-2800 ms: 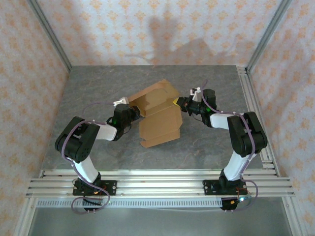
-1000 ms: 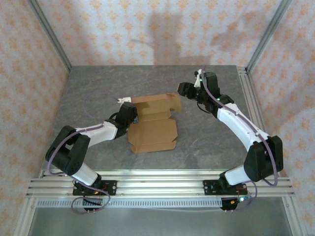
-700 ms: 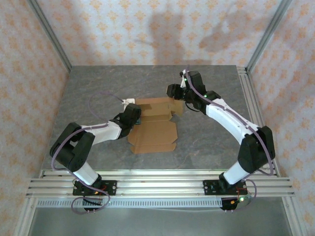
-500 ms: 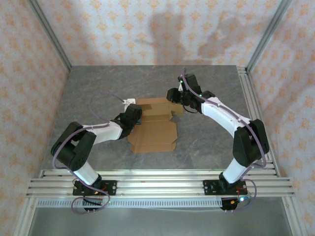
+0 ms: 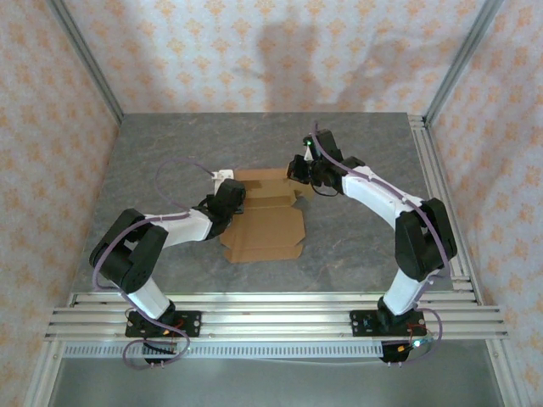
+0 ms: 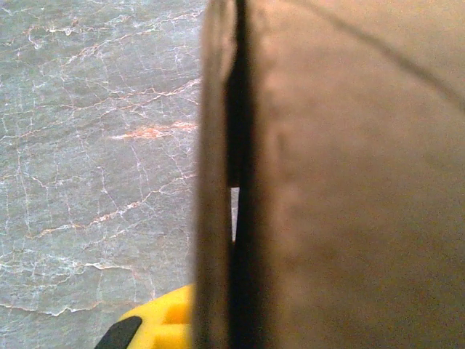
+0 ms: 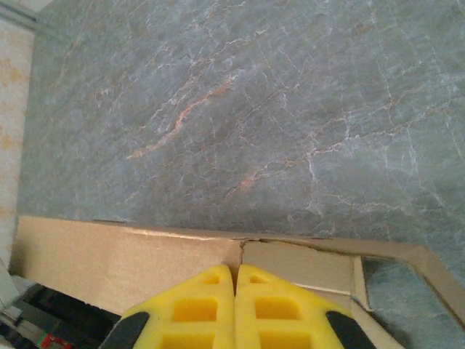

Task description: Fold the paper box

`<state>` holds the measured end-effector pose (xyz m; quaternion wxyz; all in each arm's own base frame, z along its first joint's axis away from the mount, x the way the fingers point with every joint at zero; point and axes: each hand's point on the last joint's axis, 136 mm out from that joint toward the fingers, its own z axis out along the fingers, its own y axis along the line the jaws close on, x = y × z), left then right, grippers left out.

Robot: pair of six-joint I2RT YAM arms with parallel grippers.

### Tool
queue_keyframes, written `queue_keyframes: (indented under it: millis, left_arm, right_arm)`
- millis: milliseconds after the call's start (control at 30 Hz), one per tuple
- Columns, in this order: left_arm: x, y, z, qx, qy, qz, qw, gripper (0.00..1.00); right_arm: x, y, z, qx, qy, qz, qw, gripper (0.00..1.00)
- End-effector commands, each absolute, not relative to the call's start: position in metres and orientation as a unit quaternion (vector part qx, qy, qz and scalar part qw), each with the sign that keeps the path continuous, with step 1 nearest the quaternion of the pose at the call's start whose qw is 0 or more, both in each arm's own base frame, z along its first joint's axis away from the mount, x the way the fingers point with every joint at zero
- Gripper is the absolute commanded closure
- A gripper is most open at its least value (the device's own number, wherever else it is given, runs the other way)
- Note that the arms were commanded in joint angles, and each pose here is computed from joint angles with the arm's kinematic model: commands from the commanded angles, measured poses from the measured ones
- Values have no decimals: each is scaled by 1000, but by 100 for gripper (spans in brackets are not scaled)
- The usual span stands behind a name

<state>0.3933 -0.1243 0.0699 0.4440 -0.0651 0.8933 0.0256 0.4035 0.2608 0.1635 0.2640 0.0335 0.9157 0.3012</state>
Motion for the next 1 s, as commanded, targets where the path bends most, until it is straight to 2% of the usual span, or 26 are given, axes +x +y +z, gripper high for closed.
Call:
queue_keyframes:
  millis: [0,33,67,167,200,300,500,600,767,967]
  left_arm:
    - [386,-123,53,-44,906,48,418,100]
    - [385,-123,52,-44,906,49,418,100]
    - [385,-123,52,-44,906,48,418,100]
    - [385,-124,52,-43,907,47,417,100]
    - [385,-124,51,-42,907,47,415,100]
    - [385,-124,50,-45,910,44,410,100]
    - [386,-134,47,-37,916,21,399,100]
    - [387,-138,46,-32,917,12,398,100]
    - [388,-144,48,-21,919,3,394,100]
    - [389,-145,47,-24,920,-1,391,100]
  right_arm:
    - [404,262,172,26,915,300,269,100]
    - [405,262,172,26,915,298,271,100]
    - [404,261,174,25,915,296,273,96]
    - [404,255,183,15,912,287,293,59]
    - [404,254,186,9,910,285,300,52]
    - [400,248,199,-10,900,298,319,44]
    - [403,202,222,15,867,337,366,42]
    - [411,170,215,43,870,323,371,44]
    - [433,127,163,72,903,282,315,52]
    - [451,150,125,24,906,327,267,56]
